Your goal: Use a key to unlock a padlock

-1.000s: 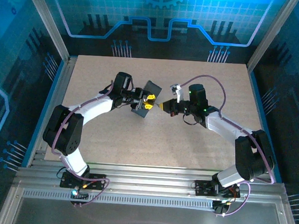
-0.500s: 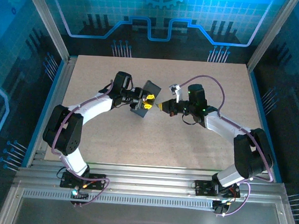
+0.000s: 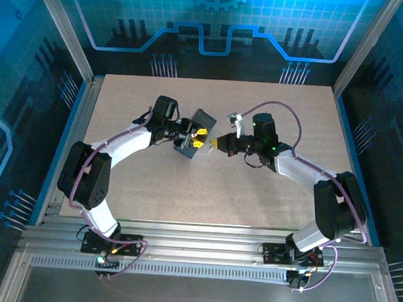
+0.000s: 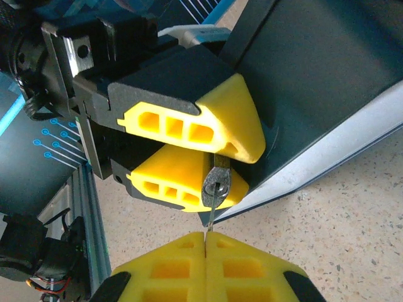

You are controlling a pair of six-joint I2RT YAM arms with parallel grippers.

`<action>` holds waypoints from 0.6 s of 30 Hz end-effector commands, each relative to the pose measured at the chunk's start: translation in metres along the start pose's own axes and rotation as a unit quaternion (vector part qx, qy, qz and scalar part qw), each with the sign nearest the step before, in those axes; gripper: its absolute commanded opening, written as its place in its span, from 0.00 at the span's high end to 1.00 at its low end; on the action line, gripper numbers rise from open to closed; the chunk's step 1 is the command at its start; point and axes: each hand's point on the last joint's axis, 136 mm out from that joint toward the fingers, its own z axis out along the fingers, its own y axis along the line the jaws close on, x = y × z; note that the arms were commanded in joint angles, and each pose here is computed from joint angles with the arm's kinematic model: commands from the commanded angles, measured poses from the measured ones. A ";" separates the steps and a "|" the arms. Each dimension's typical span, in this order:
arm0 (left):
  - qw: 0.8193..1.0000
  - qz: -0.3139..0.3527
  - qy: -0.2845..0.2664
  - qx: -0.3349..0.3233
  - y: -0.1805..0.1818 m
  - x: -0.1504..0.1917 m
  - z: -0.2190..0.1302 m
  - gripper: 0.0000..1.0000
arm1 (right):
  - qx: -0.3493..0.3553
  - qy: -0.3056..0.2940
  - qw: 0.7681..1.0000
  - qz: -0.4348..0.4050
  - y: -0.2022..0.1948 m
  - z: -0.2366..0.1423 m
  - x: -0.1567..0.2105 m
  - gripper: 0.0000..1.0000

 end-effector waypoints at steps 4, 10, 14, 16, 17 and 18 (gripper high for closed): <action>0.999 0.030 0.030 0.024 -0.020 0.017 -0.002 1.00 | -0.021 0.001 1.000 -0.015 0.009 0.014 0.000 1.00; 0.999 0.041 0.028 0.002 -0.011 0.015 -0.004 1.00 | -0.021 -0.018 0.999 -0.019 0.007 0.013 -0.008 1.00; 0.999 0.041 0.015 -0.015 -0.002 0.005 -0.010 1.00 | -0.027 -0.017 0.999 -0.017 0.009 0.009 -0.006 1.00; 0.999 0.043 0.011 -0.018 -0.001 0.001 -0.013 1.00 | -0.032 -0.012 0.999 -0.019 0.010 0.007 -0.003 1.00; 0.999 0.043 0.011 -0.020 0.000 0.001 -0.014 1.00 | -0.035 -0.008 0.999 -0.020 0.011 0.007 -0.001 1.00; 0.999 0.044 0.011 -0.020 -0.001 0.001 -0.014 1.00 | -0.036 -0.004 0.999 -0.021 0.011 0.007 0.000 1.00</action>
